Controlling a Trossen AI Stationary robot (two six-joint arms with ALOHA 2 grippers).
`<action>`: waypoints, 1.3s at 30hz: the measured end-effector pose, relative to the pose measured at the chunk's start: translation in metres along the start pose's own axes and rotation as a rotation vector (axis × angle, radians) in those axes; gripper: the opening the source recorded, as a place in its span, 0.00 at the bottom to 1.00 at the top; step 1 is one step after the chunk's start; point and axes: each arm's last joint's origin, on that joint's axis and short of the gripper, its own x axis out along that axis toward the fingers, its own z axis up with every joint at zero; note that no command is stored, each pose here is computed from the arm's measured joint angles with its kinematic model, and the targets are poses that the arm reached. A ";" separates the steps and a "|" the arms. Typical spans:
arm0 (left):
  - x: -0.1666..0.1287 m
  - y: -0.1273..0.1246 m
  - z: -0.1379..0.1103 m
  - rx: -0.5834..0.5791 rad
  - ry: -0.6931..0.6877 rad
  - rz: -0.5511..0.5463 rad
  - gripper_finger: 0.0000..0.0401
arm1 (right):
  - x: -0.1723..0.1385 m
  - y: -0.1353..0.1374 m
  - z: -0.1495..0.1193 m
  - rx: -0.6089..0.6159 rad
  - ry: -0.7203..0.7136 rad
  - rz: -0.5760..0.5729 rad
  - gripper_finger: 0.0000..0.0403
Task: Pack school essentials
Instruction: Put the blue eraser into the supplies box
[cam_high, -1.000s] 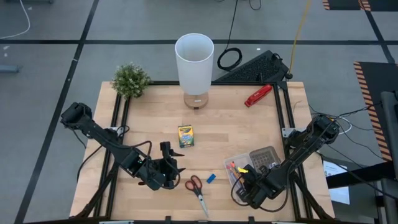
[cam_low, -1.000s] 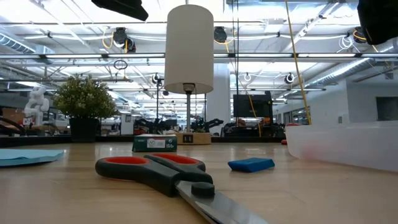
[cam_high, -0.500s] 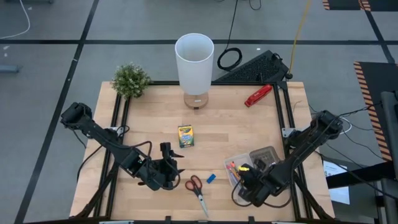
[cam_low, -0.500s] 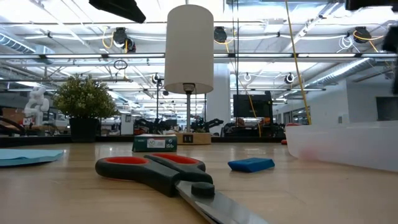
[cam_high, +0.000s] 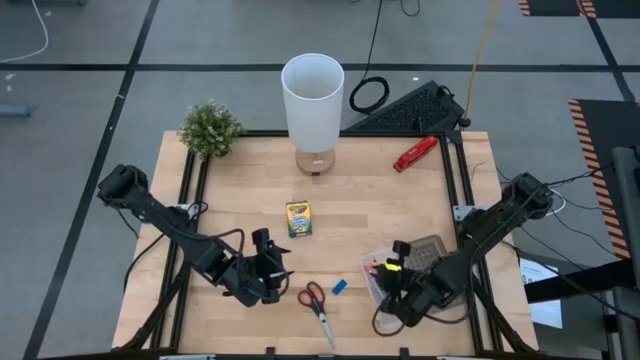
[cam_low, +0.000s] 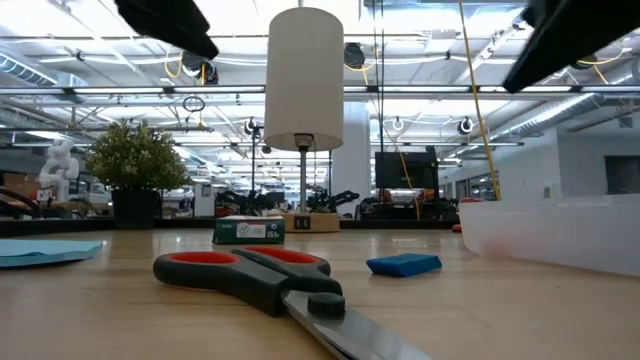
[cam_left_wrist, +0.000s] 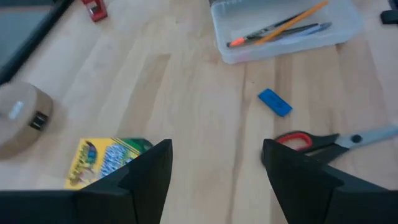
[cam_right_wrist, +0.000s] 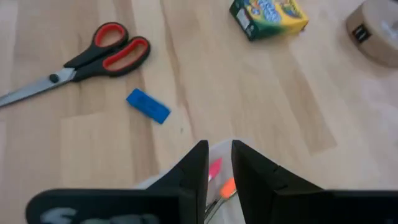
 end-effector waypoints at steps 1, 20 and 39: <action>0.000 -0.001 -0.002 -0.008 0.006 -0.008 0.62 | 0.002 -0.002 0.002 -0.015 -0.003 -0.003 0.16; 0.003 -0.009 -0.054 -0.052 0.119 -0.039 0.62 | 0.093 0.001 0.045 -0.195 -0.011 0.510 0.29; 0.003 -0.009 -0.054 -0.037 0.110 -0.039 0.62 | 0.141 -0.014 0.036 -0.424 0.040 0.686 0.51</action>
